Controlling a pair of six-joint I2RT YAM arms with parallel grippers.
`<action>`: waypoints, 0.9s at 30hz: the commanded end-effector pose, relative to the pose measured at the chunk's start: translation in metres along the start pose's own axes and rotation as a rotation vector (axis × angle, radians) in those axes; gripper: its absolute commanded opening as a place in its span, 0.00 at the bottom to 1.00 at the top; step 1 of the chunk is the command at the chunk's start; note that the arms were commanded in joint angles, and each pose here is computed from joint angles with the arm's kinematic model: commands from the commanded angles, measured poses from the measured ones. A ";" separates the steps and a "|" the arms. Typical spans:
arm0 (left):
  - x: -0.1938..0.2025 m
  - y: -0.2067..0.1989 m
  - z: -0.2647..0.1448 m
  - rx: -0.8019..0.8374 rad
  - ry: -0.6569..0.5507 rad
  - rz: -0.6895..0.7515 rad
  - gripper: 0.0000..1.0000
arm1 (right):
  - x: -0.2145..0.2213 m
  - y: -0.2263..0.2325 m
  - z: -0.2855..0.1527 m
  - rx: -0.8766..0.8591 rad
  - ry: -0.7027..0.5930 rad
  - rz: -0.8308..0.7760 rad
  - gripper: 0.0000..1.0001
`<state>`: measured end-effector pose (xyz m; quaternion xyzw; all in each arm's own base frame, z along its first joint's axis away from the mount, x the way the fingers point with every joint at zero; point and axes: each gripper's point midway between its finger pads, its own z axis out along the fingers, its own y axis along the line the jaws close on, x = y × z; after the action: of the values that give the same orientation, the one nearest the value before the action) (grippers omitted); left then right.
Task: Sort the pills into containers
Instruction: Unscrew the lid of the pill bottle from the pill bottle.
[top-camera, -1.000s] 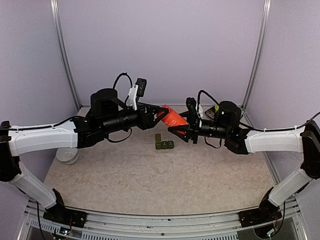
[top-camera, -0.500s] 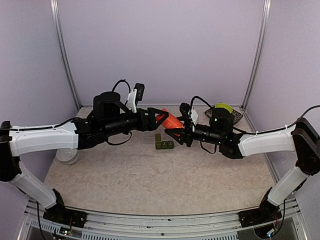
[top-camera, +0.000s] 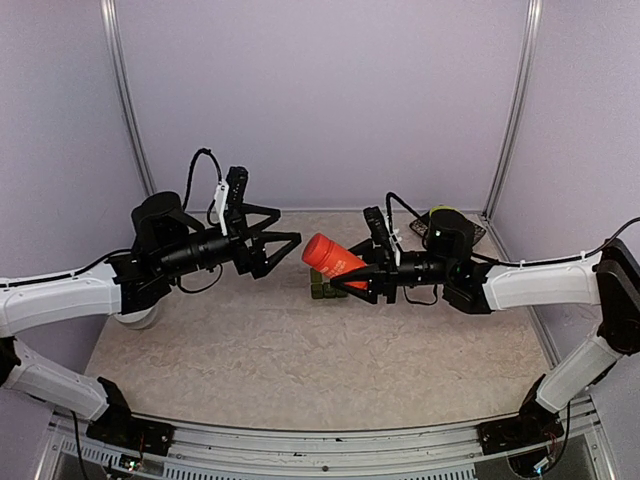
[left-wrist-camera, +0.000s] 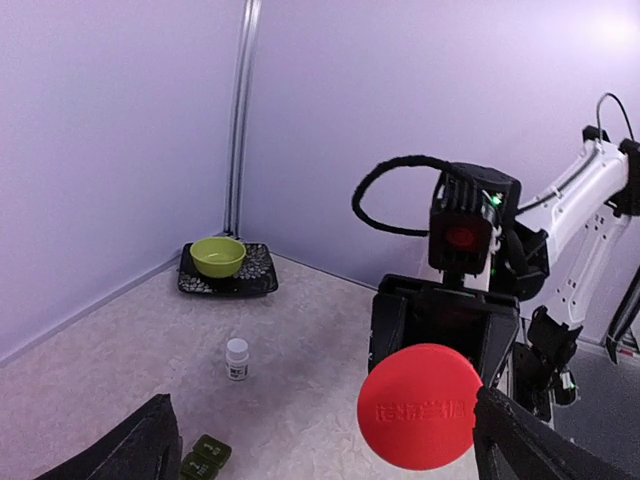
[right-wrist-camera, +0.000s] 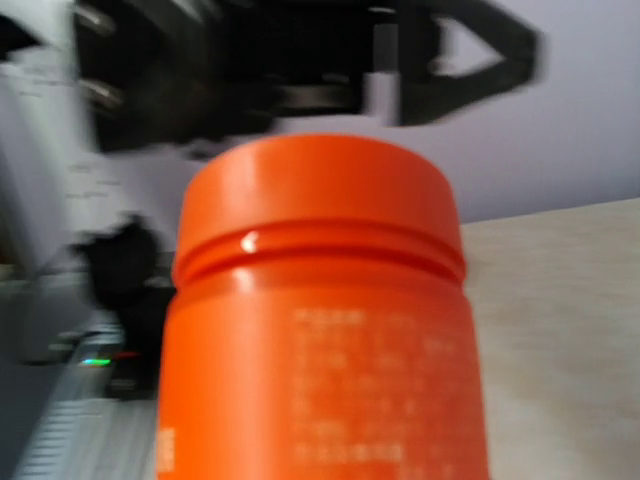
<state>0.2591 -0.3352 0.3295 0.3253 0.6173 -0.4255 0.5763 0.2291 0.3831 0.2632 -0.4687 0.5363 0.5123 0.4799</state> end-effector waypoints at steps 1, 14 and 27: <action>-0.007 -0.042 -0.012 0.266 -0.050 0.188 0.99 | -0.022 0.031 -0.005 -0.257 -0.011 0.130 0.00; 0.004 -0.072 -0.002 0.411 0.014 0.327 0.99 | -0.014 0.041 -0.008 -0.400 0.029 0.272 0.00; 0.028 -0.081 0.019 0.453 0.114 0.350 0.84 | -0.011 0.041 -0.008 -0.414 0.035 0.283 0.00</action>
<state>0.1936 -0.3891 0.3072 0.5621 0.4845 -0.4352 0.5099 0.1870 0.3766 0.2652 -0.4748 0.5090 0.6639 0.2734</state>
